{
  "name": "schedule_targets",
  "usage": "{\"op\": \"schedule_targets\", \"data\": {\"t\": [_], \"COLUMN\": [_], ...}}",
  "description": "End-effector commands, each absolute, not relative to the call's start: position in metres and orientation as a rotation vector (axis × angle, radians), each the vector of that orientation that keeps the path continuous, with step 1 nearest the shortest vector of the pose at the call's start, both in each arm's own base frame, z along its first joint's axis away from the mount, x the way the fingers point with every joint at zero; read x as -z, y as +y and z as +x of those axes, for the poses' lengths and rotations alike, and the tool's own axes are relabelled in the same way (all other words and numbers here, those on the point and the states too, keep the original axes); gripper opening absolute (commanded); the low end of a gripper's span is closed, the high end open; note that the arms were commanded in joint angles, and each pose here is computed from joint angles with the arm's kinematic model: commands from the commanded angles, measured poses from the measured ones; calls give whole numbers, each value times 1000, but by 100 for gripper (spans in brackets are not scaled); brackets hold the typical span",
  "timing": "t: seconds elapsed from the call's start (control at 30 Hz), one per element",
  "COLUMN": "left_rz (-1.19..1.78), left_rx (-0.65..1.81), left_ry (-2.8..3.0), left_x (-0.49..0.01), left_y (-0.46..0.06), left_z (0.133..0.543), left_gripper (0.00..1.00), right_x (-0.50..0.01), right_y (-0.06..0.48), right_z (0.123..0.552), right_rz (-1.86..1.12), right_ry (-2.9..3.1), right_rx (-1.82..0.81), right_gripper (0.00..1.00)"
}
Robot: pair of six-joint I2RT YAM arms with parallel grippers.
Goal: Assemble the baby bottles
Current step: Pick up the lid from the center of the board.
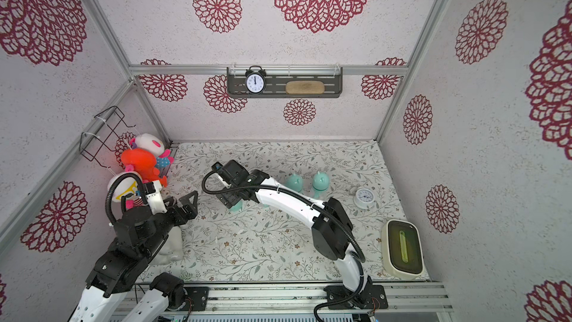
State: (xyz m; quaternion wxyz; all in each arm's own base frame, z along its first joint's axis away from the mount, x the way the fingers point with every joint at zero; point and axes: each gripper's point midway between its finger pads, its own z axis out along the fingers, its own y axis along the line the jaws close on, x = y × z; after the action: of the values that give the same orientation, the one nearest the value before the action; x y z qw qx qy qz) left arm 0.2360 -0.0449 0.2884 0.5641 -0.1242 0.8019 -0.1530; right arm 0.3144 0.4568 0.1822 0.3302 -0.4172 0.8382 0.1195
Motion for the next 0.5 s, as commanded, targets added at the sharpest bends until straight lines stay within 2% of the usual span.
{"op": "schedule_targets", "data": {"t": [0.0,0.47], "left_rz": [-332,-323], "left_rx": [304,285], "left_ry": [1895,1888], "left_x": [-290,-287], "left_y": [-32,-27], "left_z": [229,220], "left_gripper": [98,98], "right_x": [-177,-99], "right_y": [471,499], "right_z": [321,352], "right_rz": [-1075,-986], "right_ry": [2166,2258], "right_rx": [-363,-339], "right_gripper": [89,87]}}
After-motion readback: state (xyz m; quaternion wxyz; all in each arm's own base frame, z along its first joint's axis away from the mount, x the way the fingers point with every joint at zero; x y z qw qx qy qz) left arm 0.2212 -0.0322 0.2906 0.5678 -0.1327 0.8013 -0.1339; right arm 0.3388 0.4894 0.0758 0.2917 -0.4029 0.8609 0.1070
